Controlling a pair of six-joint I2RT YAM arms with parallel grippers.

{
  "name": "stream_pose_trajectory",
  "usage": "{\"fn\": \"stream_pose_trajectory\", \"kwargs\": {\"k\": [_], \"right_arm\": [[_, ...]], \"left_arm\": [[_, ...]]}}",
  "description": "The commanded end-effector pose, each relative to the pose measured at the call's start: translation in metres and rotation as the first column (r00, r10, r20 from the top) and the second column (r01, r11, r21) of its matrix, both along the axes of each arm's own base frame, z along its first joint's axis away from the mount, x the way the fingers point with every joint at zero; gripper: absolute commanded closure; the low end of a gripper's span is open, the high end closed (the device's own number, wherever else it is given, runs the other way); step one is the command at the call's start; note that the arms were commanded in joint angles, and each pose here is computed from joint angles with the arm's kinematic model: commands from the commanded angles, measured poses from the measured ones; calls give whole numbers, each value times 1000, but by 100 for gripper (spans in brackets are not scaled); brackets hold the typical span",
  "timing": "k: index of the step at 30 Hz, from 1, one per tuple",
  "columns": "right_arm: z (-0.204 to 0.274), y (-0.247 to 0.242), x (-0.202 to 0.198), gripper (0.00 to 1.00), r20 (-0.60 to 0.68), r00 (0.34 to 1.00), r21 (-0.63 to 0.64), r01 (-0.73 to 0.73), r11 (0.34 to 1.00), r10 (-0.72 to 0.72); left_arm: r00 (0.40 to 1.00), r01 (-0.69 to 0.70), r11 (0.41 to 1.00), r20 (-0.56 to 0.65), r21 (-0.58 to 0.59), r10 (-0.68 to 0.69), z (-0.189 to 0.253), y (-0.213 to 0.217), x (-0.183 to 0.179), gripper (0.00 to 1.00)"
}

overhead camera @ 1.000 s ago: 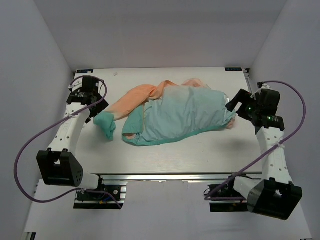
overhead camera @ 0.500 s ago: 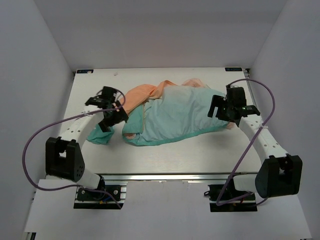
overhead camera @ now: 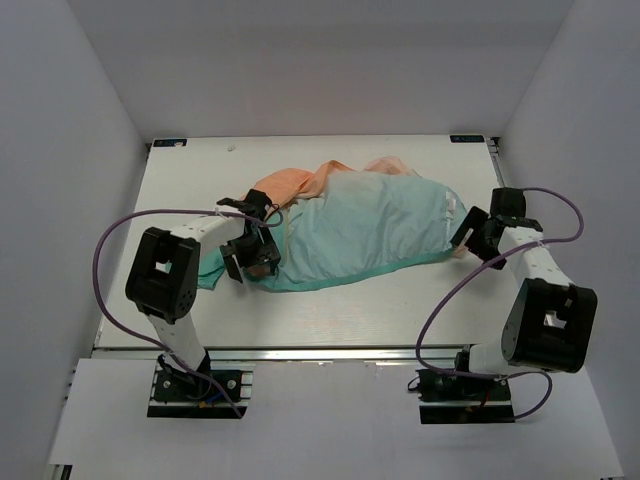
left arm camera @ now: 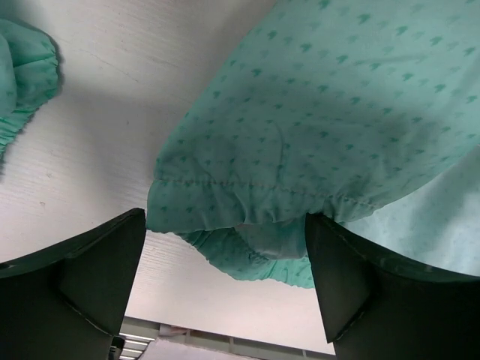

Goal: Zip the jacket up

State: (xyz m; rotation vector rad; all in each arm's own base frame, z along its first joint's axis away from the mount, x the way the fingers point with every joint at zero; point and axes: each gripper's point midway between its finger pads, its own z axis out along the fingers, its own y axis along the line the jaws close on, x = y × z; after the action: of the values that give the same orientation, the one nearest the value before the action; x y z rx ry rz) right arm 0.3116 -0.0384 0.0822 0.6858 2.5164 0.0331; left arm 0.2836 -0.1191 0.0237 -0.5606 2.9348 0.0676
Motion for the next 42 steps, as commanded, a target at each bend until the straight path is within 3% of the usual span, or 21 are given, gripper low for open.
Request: {"fn": "stream_pose_trajectory", "kwargs": {"k": [1,6,8,11,13,15,16,17,18,19,20,21,22,25,29,33,35,36,38,39,42], "right_arm": [[-12,3,7,11,0,1000,15,-6,1000,6],[-23,12,34,12,38,998,63,-61,996,59],[-18,27,53,12,125,985,127,-132,983,116],[-19,35,71,12,166,974,167,-179,970,151],[-26,42,78,13,161,970,203,-212,956,181],[-26,49,89,16,194,959,231,-251,940,208],[-27,50,91,22,205,955,234,-262,936,216],[-26,51,95,28,214,952,236,-266,935,217],[-30,51,97,38,210,954,239,-264,934,216],[-30,51,99,50,210,953,238,-265,934,217],[-24,51,101,77,221,950,235,-271,934,220],[-20,51,99,93,214,951,235,-270,934,222],[-12,48,99,100,223,948,213,-273,938,225],[42,40,99,100,268,932,117,-284,952,245],[152,39,84,100,384,880,-19,-295,955,280],[256,42,57,100,526,807,-78,-269,960,269],[316,44,36,100,617,736,-125,-257,958,278],[336,44,29,100,647,707,-146,-251,957,284],[385,45,5,100,716,632,-196,-225,954,296],[400,43,-3,100,737,609,-213,-200,956,292],[451,43,-30,100,803,509,-268,-156,951,310]], "left_arm": [[997,-21,1000,70,12,20,17,3,12,5],[997,0,999,81,-40,4,4,-7,16,8],[996,12,998,89,-67,-6,1,-13,20,10],[993,33,996,120,-84,-23,0,-20,34,17],[989,50,995,140,-87,-37,0,-23,44,24],[985,66,993,166,-96,-50,2,-28,55,49],[986,70,993,159,-98,-54,-2,-30,57,62],[986,76,992,157,-103,-60,-2,-31,59,94],[985,78,991,158,-105,-61,-2,-32,61,100],[982,87,990,176,-112,-67,4,-36,68,100],[980,101,988,182,-115,-79,9,-37,70,100],[977,106,988,199,-115,-82,17,-38,74,100],[966,117,986,243,-120,-85,34,-41,85,100],[913,143,984,399,-111,-87,101,-39,102,100],[705,239,957,708,-165,-54,247,-45,111,100],[456,312,927,889,-208,46,385,-35,74,100],[372,327,921,925,-210,78,431,-24,50,100],[298,335,919,949,-209,107,467,-18,39,100],[256,307,929,958,-205,127,491,-6,27,100],[187,303,930,970,-207,155,523,3,15,100],[122,276,941,978,-197,169,552,14,7,100]]}}
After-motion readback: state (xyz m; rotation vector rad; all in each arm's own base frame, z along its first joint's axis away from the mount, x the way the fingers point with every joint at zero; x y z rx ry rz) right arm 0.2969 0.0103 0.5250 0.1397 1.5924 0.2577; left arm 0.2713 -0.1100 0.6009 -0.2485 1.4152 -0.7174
